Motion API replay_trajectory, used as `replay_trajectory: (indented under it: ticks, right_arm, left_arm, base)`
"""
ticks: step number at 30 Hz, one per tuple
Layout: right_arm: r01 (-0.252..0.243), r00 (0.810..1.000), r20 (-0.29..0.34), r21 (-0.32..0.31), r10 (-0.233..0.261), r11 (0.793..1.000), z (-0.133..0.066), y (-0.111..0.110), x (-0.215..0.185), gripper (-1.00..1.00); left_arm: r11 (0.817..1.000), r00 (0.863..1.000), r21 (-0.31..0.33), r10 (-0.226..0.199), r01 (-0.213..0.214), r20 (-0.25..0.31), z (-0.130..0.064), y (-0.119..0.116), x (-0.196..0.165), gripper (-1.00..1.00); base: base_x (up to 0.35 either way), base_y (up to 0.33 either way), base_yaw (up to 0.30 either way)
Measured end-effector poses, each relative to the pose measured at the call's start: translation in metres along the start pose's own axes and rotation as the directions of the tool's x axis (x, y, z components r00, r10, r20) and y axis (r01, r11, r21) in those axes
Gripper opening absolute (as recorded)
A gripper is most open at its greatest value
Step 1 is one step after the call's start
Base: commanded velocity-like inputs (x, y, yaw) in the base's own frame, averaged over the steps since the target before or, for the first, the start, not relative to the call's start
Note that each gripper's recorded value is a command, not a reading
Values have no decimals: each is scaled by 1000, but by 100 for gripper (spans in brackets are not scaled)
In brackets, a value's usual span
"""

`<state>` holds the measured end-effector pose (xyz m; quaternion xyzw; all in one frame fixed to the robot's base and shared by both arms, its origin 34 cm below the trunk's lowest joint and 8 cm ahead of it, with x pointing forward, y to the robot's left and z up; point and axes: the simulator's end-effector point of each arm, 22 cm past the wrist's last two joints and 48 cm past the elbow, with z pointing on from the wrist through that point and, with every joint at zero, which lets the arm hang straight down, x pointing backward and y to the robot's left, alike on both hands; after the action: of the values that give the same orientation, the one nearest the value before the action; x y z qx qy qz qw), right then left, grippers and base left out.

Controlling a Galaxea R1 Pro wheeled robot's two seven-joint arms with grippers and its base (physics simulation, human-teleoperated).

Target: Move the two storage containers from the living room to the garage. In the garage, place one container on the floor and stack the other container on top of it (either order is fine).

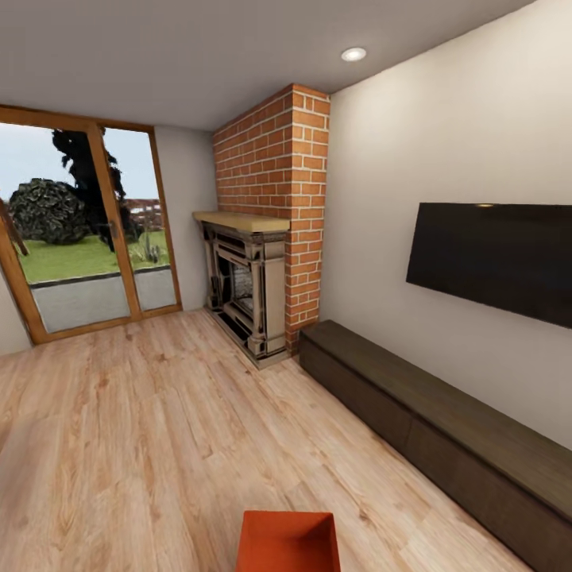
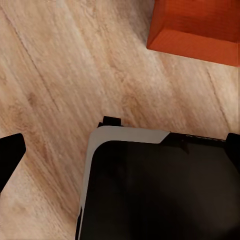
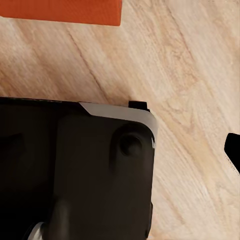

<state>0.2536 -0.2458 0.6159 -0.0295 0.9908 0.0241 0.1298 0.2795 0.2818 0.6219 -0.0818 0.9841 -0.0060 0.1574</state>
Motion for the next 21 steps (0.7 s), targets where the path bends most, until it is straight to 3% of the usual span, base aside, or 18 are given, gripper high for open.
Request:
replay_trajectory:
  ticks: [15,21]
  right_arm:
    - [1,1000,-1,0,-1,1000,0,0,0,100]
    - [0,1000,-1,0,0,1000,0,0,0,100]
  left_arm:
    - [1000,1000,0,-2,2,0,0,0,0,100]
    - [1000,1000,1,-3,3,-1,0,-1,0,100]
  base:
    - [19,0,0]
    - [-152,0,0]
